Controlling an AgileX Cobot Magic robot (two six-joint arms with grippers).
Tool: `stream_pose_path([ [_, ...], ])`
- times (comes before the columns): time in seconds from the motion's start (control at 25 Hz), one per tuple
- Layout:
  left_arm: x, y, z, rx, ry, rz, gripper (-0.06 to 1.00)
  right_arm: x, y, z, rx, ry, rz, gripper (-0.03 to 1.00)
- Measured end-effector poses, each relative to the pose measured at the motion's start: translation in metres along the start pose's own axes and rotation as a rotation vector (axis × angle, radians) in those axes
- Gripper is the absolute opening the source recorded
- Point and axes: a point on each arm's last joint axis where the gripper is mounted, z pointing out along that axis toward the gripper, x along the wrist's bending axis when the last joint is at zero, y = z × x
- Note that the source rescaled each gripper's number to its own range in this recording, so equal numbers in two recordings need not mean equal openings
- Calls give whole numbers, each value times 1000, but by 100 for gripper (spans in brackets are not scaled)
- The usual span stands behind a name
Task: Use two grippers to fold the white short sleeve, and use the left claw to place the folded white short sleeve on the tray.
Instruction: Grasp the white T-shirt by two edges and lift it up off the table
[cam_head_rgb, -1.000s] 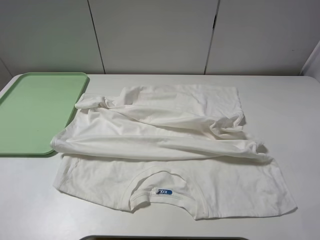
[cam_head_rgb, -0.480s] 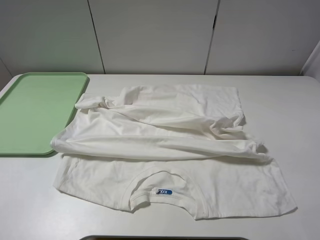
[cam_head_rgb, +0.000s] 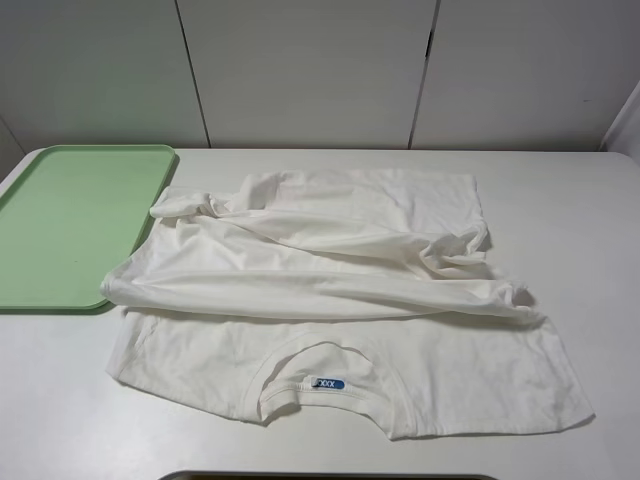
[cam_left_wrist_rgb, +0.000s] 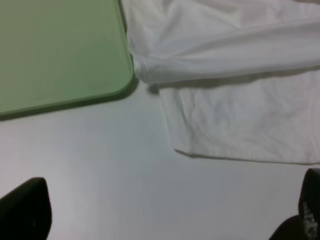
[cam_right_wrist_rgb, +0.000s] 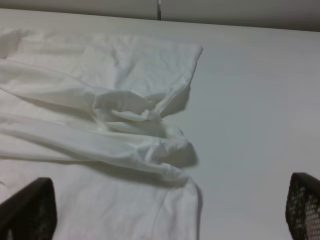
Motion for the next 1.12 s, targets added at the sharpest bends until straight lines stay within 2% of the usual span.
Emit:
stream_pose_path([
  [0.84, 0, 0, 0, 0, -8, 15, 100, -1, 0, 0, 0, -7, 7, 100],
  [1.12, -2, 0, 0, -2, -31, 3, 100, 0, 0, 0, 0, -2, 9, 100],
])
